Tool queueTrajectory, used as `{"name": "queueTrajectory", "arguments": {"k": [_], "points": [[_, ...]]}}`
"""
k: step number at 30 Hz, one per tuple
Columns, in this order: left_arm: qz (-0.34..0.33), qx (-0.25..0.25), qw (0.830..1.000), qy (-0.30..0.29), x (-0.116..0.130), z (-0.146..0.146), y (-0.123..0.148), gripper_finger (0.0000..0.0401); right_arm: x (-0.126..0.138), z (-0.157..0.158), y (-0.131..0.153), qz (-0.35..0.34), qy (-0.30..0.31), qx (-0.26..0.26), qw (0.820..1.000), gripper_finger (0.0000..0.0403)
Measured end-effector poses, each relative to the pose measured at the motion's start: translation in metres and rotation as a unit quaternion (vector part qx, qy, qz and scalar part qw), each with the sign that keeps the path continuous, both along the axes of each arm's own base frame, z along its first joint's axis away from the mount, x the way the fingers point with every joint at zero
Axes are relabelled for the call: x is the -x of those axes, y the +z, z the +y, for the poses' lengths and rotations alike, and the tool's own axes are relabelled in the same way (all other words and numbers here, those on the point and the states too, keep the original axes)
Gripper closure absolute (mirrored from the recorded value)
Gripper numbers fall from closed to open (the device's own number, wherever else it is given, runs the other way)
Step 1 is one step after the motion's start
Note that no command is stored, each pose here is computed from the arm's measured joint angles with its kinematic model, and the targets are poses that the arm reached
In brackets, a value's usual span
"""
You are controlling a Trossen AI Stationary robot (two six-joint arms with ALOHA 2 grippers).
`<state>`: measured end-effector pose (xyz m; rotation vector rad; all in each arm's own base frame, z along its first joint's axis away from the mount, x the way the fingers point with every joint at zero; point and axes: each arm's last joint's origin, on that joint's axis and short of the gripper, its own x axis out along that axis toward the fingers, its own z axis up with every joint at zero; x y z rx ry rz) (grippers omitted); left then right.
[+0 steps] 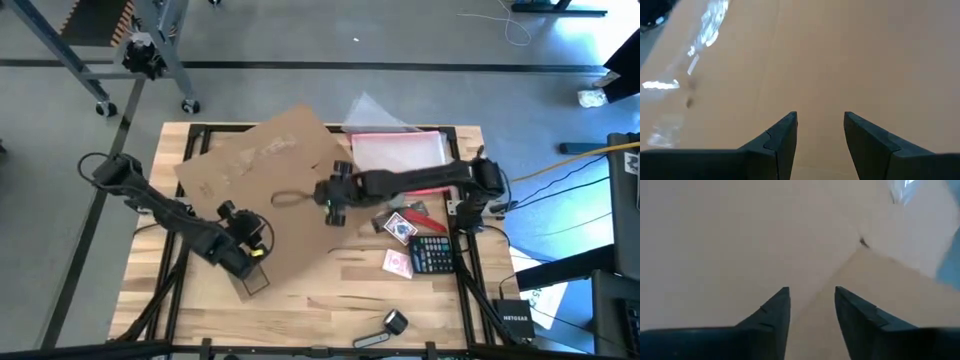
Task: Unpack boxes
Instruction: Open the white pouch
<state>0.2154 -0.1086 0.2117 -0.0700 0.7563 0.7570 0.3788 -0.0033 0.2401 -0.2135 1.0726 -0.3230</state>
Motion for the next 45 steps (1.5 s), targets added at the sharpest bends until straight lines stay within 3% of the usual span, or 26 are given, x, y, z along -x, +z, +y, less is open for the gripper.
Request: {"name": "queueTrajectory", "arguments": {"k": [3,8,15,22,28,35,39,45], "points": [[-0.001,0.001,1.000,0.013,0.006,0.010,-0.030,0.0246,0.007,-0.019,-0.028,0.009,-0.015,-0.034,0.999,0.0281],[0.027,-0.012,0.999,0.043,0.023,0.031,-0.062,0.0246,0.016,-0.021,-0.064,-0.009,-0.024,-0.085,0.996,0.0313],[0.092,-0.027,0.993,0.072,0.038,0.059,-0.080,0.0257,0.017,0.007,-0.105,-0.017,-0.061,-0.162,0.985,0.0361],[0.147,-0.072,0.978,0.132,0.054,0.079,-0.076,0.0278,-0.006,0.041,-0.113,-0.121,-0.011,-0.194,0.973,0.0390],[0.073,-0.041,0.990,0.110,0.051,0.070,-0.044,0.0281,-0.014,0.037,-0.092,-0.139,-0.004,-0.161,0.977,0.0395],[-0.007,-0.013,0.999,0.030,0.046,0.058,0.002,0.0282,-0.008,0.035,-0.021,-0.139,0.023,-0.113,0.984,0.0396],[-0.046,-0.012,0.999,-0.015,0.041,0.056,0.016,0.0280,0.009,0.033,0.016,-0.153,0.024,-0.105,0.982,0.0396],[-0.067,-0.013,0.994,-0.082,0.029,0.050,0.024,0.0283,0.044,0.043,0.043,-0.119,0.014,-0.115,0.986,0.0395]]}}
